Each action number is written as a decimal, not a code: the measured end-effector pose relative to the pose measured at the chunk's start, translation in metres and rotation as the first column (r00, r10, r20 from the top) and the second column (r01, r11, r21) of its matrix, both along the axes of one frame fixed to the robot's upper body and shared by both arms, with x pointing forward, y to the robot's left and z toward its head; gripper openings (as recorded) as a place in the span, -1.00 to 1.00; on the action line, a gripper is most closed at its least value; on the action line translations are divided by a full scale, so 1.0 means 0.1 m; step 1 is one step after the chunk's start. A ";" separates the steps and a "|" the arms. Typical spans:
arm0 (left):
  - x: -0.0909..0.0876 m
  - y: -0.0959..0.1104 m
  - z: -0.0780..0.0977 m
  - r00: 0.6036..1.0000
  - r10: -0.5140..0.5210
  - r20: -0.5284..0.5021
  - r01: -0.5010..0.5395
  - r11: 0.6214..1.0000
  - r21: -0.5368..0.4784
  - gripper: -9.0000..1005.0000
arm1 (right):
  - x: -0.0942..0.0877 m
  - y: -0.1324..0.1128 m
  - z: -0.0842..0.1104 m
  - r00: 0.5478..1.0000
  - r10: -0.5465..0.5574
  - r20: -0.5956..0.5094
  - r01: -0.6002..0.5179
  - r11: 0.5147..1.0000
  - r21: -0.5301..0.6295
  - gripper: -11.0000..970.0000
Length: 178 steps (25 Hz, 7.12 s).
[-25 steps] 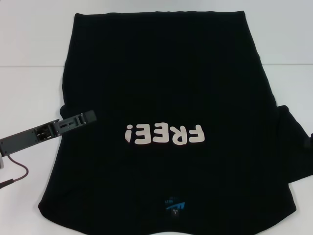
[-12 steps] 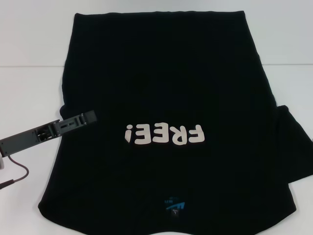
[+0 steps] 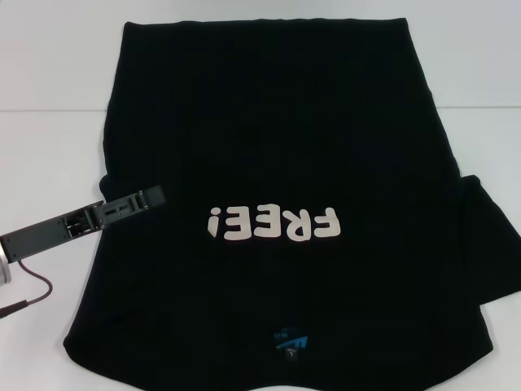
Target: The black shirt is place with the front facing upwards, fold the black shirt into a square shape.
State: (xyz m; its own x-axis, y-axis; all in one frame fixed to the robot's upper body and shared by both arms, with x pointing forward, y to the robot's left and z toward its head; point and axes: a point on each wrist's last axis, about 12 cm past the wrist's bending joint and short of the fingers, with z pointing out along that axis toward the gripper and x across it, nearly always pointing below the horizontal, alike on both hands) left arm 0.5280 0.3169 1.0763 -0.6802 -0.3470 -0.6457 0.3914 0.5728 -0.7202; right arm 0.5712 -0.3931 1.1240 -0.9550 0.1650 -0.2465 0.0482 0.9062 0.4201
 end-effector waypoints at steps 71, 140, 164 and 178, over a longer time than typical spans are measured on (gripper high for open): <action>0.03 0.02 -0.01 1.000 0.026 0.000 -0.026 1.000 0.001 0.89 | 0.10 0.26 -0.25 0.995 0.040 0.089 -0.035 0.998 -0.054 -0.05; -0.04 0.11 0.00 0.997 0.072 0.018 -0.071 0.996 -0.051 0.89 | 0.10 0.10 -0.08 0.975 -0.102 0.196 0.098 0.995 0.032 -0.89; -0.07 0.18 0.08 0.991 0.112 0.072 -0.103 0.987 -0.125 0.89 | 0.21 0.57 0.18 0.968 0.031 0.247 -0.073 0.984 0.161 -0.82; -0.07 0.23 0.10 0.988 0.136 0.079 -0.125 0.983 -0.133 0.89 | 0.43 1.12 -0.15 0.970 0.152 0.191 -0.190 0.960 0.203 -0.79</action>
State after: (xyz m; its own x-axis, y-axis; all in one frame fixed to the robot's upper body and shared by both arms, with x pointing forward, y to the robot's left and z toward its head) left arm 0.5208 0.3397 1.0860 -0.5667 -0.5123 -0.6453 0.3834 0.5293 -0.7569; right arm 0.6145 -0.2815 1.1086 -0.9198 0.0712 -0.3859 -0.1901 0.7794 0.5970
